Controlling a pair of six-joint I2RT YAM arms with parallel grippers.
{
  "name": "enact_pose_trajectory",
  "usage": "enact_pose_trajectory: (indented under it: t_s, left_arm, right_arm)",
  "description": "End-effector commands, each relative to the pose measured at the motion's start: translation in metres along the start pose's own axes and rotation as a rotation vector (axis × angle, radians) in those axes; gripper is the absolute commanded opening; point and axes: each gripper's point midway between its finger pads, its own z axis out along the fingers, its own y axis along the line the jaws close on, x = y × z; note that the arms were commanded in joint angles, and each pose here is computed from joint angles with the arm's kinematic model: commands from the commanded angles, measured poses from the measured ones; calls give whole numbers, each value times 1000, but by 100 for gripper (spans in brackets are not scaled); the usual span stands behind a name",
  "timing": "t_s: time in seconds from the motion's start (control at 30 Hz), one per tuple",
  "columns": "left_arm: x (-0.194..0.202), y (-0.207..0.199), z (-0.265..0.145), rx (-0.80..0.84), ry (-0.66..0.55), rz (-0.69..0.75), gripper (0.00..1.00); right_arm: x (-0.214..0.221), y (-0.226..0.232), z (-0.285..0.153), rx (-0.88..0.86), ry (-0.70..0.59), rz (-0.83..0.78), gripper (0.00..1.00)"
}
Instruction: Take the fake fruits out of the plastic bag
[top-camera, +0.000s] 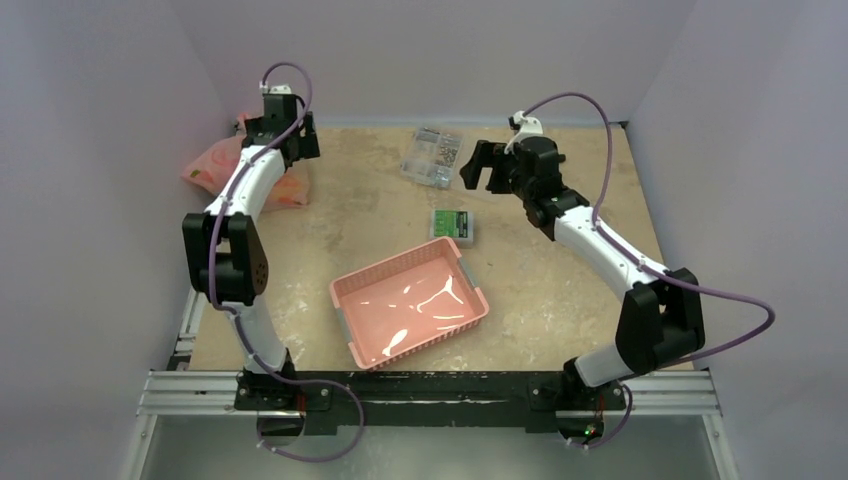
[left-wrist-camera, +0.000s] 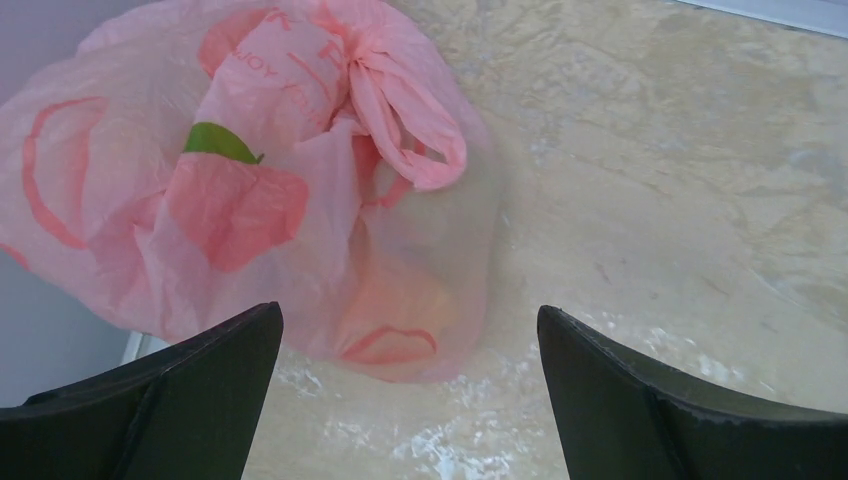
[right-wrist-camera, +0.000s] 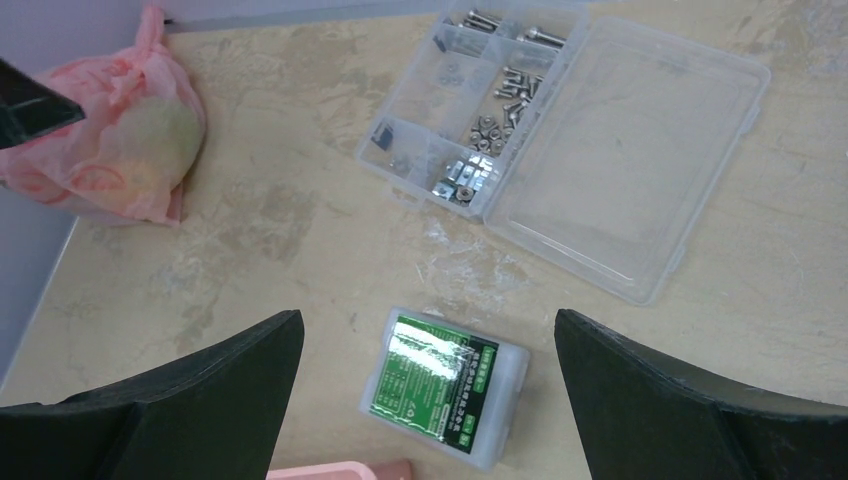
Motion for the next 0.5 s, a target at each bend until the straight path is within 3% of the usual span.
enact_pose_trajectory:
  t_s: [0.0,0.17,0.47]
  left_arm:
    - [-27,20,16,-129,-76,84,100]
    - [-49,13,37,-161,-162,120,100]
    - [-44,-10,86,-221,-112,315,95]
  right_arm:
    - [-33,23,-14,-57,-83,-26,99]
    - [-36,34,-20,-94,-93,-28,99]
    - [-35,42,-21,-112,-94,-54,99]
